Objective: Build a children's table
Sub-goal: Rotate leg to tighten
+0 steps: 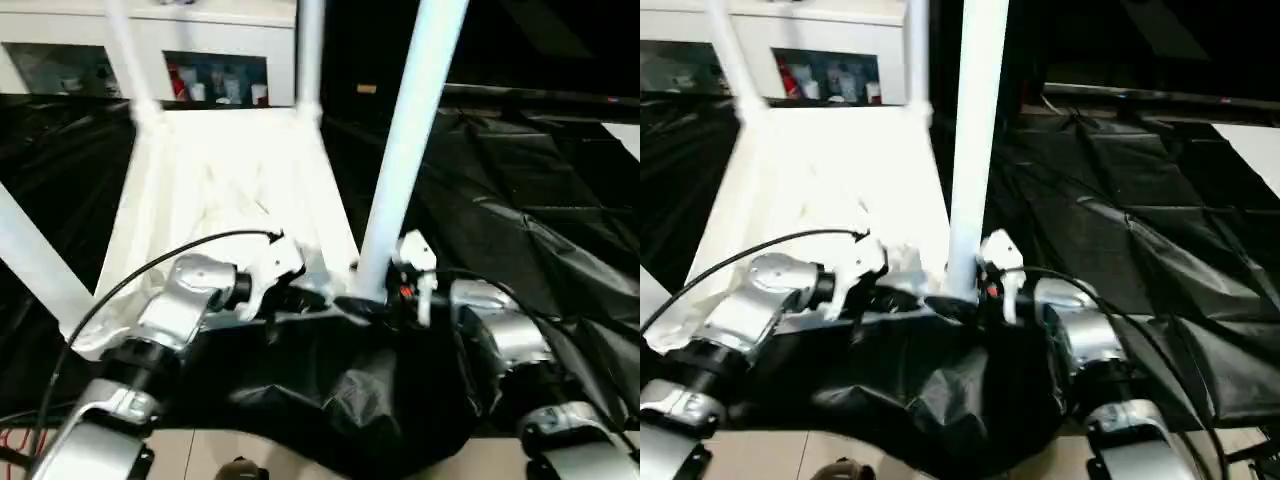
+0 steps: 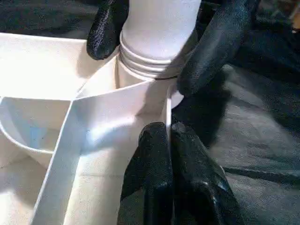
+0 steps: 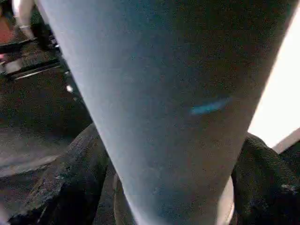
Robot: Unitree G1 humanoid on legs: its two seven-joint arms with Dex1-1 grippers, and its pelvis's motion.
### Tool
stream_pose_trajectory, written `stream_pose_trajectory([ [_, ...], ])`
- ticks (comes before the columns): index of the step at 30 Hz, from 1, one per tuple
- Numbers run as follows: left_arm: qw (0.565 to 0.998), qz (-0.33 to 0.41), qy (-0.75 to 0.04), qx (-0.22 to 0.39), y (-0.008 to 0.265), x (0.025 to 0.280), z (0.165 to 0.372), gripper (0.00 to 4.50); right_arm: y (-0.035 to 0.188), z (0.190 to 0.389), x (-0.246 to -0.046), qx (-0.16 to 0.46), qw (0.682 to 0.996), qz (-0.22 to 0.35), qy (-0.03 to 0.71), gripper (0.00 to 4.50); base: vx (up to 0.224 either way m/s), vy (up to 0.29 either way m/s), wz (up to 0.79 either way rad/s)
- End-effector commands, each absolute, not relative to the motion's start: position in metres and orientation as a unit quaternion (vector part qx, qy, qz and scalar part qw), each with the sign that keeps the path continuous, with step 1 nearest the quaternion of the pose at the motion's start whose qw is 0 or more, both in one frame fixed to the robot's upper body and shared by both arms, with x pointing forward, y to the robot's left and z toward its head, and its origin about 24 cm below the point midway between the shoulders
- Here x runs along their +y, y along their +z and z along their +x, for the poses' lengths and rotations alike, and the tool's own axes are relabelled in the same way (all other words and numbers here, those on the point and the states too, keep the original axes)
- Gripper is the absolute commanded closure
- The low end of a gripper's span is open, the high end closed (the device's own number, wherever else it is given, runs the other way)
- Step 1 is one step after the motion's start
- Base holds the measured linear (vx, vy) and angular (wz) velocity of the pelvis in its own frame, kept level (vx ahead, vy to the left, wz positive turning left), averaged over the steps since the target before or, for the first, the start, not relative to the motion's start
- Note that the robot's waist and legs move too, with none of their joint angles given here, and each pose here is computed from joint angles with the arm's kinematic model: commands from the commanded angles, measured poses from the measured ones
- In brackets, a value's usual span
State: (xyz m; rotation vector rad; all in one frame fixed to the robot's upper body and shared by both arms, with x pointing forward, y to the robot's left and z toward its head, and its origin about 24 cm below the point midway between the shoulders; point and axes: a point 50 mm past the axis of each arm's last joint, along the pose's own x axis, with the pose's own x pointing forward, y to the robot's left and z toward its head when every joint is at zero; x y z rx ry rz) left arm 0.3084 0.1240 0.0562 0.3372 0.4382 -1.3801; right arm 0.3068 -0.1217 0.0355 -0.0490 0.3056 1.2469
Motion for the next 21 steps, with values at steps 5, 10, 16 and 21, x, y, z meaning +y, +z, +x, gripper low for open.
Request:
stream_pose_trajectory([
  [5,0.706,0.142,-0.674,0.165,0.066,0.106,0.301,4.5,0.031,0.296,-0.107,0.157,0.759,-0.018,0.632,1.63,0.0,0.0,0.0],
  [10,0.718,0.143,-0.66,0.169,0.064,0.107,0.303,4.5,0.029,0.293,-0.104,0.163,0.755,-0.011,0.635,1.73,0.0,0.0,0.0],
  [16,0.8,0.133,-0.567,0.143,0.07,0.095,0.327,4.5,0.015,0.308,-0.093,0.179,0.845,0.018,0.504,1.75,0.0,0.0,0.0],
  [21,0.833,0.133,-0.521,0.134,0.075,0.082,0.338,4.5,0.008,0.322,-0.083,0.192,0.906,0.052,0.374,1.76,0.0,0.0,0.0],
])
